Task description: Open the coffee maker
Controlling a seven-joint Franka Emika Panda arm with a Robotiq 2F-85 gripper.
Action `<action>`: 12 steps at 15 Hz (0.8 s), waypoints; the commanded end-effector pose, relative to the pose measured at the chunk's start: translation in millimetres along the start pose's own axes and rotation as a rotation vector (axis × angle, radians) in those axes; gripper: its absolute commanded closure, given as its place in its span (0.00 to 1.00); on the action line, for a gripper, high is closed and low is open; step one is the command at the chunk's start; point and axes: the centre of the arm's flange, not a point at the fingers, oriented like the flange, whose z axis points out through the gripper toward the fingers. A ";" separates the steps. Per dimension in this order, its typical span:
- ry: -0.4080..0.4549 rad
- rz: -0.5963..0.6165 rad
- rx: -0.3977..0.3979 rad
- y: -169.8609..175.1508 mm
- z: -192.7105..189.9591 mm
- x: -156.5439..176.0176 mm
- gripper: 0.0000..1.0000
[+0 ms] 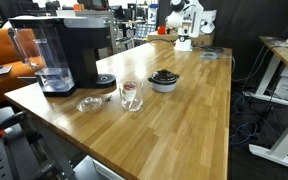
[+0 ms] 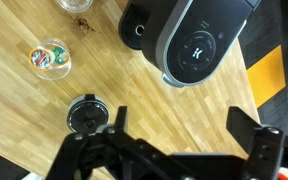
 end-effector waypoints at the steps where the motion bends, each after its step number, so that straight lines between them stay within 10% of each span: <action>1: -0.007 0.045 -0.020 6.5 20.3 35.0 0.00; 12: 0.001 0.001 -0.146 14.5 67.4 68.2 0.00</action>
